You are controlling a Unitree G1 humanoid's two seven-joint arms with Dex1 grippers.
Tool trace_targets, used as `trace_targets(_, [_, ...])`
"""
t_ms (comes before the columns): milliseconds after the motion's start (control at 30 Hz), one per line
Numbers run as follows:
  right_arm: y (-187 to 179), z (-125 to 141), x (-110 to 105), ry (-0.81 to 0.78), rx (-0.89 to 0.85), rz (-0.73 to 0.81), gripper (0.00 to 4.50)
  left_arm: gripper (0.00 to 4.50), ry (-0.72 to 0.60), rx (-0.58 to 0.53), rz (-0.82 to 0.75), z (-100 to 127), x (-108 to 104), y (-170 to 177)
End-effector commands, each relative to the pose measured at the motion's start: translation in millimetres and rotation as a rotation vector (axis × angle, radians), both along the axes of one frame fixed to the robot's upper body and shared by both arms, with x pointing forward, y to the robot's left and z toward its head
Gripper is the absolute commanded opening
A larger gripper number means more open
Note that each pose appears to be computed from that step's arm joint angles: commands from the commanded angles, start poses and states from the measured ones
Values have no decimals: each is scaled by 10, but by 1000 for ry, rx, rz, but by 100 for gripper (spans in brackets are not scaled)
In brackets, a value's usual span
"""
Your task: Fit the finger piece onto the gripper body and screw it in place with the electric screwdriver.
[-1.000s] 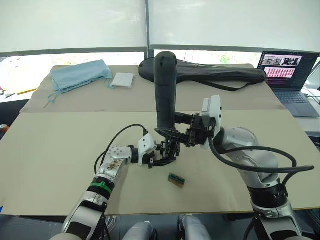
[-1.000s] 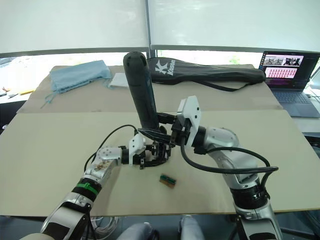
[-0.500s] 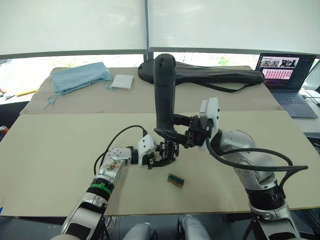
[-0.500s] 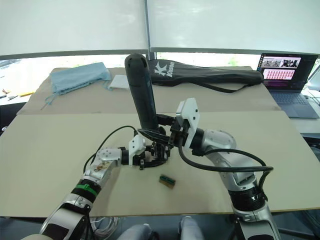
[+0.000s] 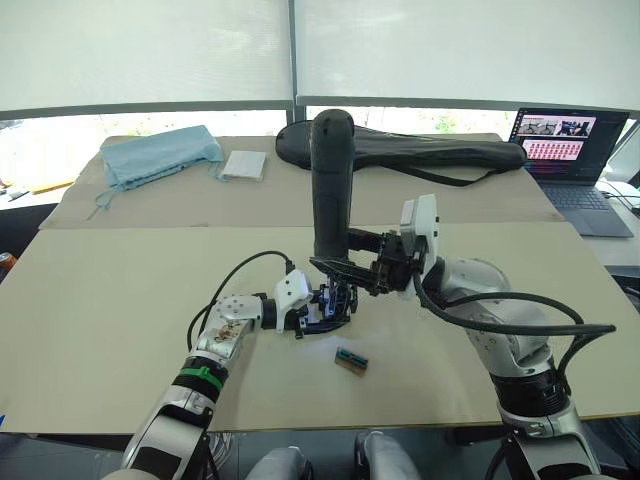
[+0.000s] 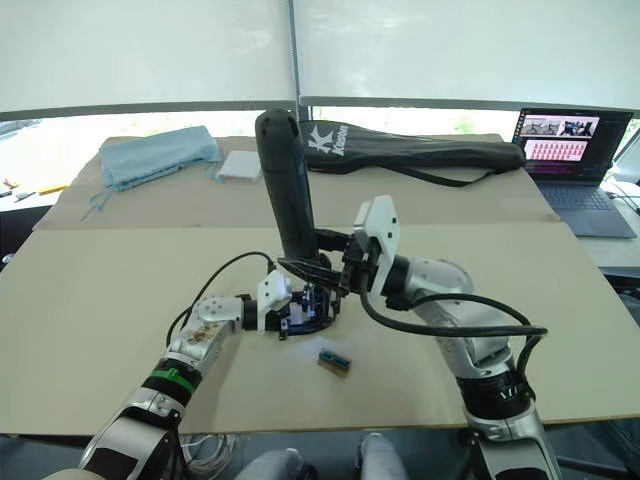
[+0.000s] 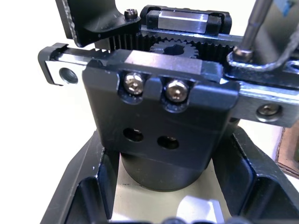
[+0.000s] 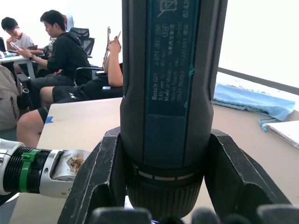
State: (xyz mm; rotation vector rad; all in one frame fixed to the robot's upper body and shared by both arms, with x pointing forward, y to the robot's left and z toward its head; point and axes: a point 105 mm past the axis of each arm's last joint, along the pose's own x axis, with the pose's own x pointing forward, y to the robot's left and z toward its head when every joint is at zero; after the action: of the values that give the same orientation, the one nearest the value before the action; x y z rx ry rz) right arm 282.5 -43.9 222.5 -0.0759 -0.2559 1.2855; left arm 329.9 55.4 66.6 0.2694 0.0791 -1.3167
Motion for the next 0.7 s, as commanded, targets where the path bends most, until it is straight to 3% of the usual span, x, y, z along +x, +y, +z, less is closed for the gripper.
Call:
trace_targets(33, [11,277,-82,-70,66,59,191,233,43,44,12,-145,-15,41])
trace_targets(167, [-15,527,-146,-145,103,93,191,233,45,53,16,-160,-8,46])
trace_targets(567, [-135,836,-434,-239,176,229,191,233,67,76,27,-187,20,72])
trace_targets(633, [-156,852,-503,-241,186,245,191,335,93,58,55,-182,39,105])
trace_targets(700, [-176,876,-582,-240,197,265,191,402,117,54,64,-188,31,144])
